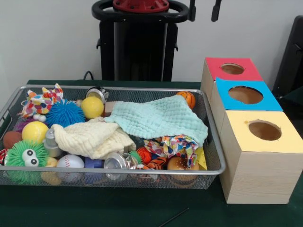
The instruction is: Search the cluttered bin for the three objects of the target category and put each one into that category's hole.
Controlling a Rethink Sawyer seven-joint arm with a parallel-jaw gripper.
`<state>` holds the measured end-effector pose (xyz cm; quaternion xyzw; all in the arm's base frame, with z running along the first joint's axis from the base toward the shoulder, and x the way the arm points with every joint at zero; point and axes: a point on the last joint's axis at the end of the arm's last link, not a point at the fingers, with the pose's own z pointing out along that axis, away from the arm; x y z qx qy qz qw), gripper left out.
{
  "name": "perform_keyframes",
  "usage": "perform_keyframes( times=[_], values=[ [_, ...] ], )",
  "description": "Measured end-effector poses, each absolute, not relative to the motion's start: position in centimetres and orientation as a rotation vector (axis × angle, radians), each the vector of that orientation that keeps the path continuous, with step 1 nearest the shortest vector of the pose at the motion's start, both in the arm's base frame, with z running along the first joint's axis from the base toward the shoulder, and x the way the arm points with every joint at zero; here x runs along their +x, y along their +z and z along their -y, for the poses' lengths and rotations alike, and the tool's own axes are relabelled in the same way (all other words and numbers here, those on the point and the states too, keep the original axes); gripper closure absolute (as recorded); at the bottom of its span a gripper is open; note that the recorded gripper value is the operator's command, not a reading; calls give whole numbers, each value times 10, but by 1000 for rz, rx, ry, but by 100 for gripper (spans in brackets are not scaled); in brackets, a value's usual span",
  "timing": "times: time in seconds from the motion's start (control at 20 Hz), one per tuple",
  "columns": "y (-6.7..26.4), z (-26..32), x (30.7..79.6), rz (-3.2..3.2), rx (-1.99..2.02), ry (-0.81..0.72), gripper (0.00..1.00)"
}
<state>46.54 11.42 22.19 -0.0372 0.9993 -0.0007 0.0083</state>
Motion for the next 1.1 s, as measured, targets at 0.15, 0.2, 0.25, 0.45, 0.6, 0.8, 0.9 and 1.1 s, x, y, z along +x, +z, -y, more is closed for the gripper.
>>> perform_keyframes(
  times=[0.15, 0.2, 0.25, 0.45, 0.6, 0.8, 0.9, 1.1],
  values=[
    [222, -102, 468, -3124, -76, -3, 0],
    [222, -98, 469, -3124, -62, -3, 0],
    [222, -92, 471, -3124, -45, -5, 0],
    [219, -75, 475, -3126, -15, -16, 0],
    [217, -66, 480, -3126, -9, -25, 0],
    [214, -53, 489, -3121, -11, -41, 0],
    [211, -47, 493, -3121, -12, -45, 0],
    [207, -35, 501, -3120, -17, -53, 0]
  ],
)
